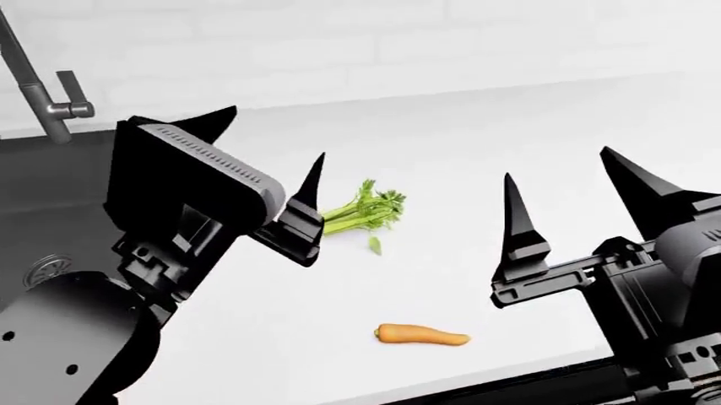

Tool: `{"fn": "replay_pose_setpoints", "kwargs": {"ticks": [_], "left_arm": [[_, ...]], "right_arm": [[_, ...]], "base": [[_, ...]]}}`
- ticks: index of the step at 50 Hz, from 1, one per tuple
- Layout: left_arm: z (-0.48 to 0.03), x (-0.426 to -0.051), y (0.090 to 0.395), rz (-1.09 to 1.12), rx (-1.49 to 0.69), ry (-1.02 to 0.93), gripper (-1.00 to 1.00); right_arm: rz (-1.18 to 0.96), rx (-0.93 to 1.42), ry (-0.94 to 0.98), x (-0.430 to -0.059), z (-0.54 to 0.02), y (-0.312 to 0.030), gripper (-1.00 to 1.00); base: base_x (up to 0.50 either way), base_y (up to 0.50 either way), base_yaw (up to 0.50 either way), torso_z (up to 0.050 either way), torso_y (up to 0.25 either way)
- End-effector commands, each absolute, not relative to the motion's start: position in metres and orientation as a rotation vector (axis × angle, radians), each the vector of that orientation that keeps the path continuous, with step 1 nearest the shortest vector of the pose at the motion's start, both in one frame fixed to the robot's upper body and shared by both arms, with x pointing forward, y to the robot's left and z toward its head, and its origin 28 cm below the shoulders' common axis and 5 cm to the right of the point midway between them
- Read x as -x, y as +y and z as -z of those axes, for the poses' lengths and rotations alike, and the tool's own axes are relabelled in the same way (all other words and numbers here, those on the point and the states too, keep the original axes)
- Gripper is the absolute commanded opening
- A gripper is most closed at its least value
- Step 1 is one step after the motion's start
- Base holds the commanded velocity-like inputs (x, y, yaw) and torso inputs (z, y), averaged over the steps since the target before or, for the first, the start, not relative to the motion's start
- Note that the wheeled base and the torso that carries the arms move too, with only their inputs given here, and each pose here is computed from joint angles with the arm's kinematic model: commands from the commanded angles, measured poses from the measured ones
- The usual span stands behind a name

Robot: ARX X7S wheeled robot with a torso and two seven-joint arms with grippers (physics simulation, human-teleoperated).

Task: Pick the celery, carrot from the counter and place them in the cabinet. Then close the cabinet.

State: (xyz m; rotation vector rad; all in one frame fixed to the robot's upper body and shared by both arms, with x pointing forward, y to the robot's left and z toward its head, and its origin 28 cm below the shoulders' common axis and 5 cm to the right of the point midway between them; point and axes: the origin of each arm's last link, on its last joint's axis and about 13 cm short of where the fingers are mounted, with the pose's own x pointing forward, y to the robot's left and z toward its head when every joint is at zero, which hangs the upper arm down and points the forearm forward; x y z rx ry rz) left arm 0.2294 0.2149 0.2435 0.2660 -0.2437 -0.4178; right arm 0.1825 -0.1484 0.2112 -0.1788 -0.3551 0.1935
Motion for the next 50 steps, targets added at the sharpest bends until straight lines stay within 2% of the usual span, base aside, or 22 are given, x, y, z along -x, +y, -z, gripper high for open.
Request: {"fn": "replay_pose_setpoints", "kwargs": {"ticks": [1,13,20,32,37,50], "left_arm": [[-0.242,-0.234,0.215,0.448,-0.281,-0.210,1.00],[-0.242,-0.234,0.216,0.444,-0.297,-0.205,1.00],[-0.244,-0.237,0.213,0.473,-0.340,-0.176,1.00],[-0.248,-0.274,0.204,0.562,-0.402,-0.144,1.00],[-0.255,-0.292,0.207,0.645,-0.378,-0.050,1.00],[-0.278,-0.312,0.209,0.798,-0.526,0.043,1.00]], "right_arm": [[-0.193,0.188,-0.339,-0.182,-0.212,-0.150,1.00],[-0.200,0.186,-0.346,-0.180,-0.212,-0.150,1.00],[-0.215,0.200,-0.341,-0.177,-0.214,-0.152,1.00],[-0.216,0.201,-0.339,-0.175,-0.212,-0.153,1.00],[-0.213,0.199,-0.342,-0.175,-0.212,-0.154,1.00],[-0.212,0.191,-0.334,-0.177,-0.205,-0.154,1.00]], "base": [[0.26,-0.05,0.00,0.050,0.000],[0.15,-0.03,0.00,0.048,0.000],[0.00,0.00,0.00,0.001,0.000],[0.00,0.00,0.00,0.000,0.000],[0.00,0.00,0.00,0.000,0.000],[0.00,0.00,0.00,0.000,0.000]]}}
